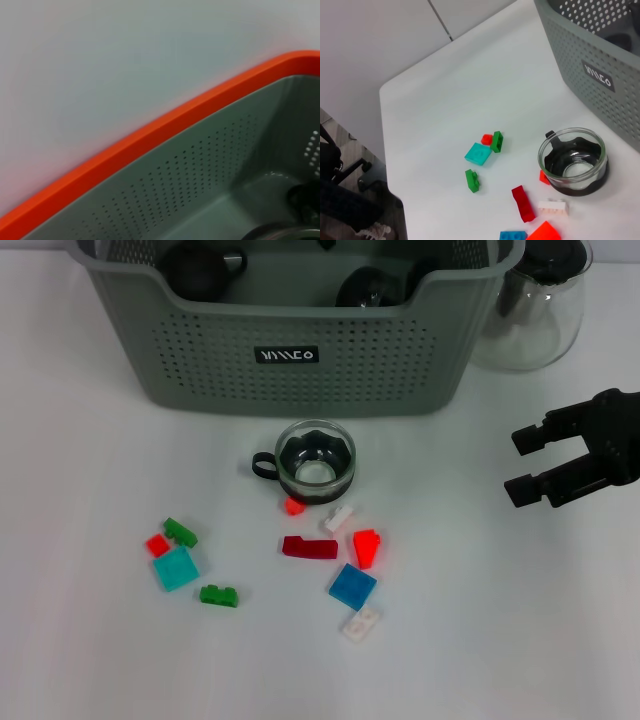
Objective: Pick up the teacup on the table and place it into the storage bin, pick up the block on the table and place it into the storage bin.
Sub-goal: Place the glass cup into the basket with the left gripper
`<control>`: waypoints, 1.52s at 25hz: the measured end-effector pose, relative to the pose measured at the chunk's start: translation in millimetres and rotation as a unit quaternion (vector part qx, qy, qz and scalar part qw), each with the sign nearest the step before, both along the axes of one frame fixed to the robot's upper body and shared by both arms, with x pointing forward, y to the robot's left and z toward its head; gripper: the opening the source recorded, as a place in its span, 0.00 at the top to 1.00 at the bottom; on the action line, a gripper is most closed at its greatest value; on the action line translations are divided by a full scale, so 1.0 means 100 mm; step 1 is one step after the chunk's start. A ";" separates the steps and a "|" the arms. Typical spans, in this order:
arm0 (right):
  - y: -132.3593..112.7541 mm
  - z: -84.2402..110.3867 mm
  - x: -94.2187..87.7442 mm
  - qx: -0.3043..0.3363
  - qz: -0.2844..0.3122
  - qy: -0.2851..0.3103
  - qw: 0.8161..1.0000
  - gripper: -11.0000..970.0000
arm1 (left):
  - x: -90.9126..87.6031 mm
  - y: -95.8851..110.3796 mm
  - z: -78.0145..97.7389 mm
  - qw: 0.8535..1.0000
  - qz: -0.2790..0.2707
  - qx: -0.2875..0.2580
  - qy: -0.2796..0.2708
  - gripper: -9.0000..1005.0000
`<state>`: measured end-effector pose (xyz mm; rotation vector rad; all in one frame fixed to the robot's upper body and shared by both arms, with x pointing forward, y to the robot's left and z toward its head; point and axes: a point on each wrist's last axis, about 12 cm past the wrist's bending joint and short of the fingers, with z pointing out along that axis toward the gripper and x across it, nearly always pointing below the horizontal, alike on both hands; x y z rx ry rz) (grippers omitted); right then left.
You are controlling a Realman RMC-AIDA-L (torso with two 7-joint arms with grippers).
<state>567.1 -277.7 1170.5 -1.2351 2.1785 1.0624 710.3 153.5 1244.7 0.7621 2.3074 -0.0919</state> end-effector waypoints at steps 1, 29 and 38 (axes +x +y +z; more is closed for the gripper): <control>0.01 0.00 0.00 0.000 0.000 0.000 1.000 0.04 | 0.00 -0.02 -0.04 1.000 0.000 0.003 -0.001 0.94; 0.11 -0.11 0.06 -0.022 0.017 0.013 1.000 0.04 | -0.13 -0.28 -0.55 0.999 -0.023 0.029 0.029 0.94; 0.12 -0.11 0.06 -0.021 0.015 0.016 1.000 0.04 | -0.17 -0.30 -0.67 0.999 -0.024 0.029 0.033 0.94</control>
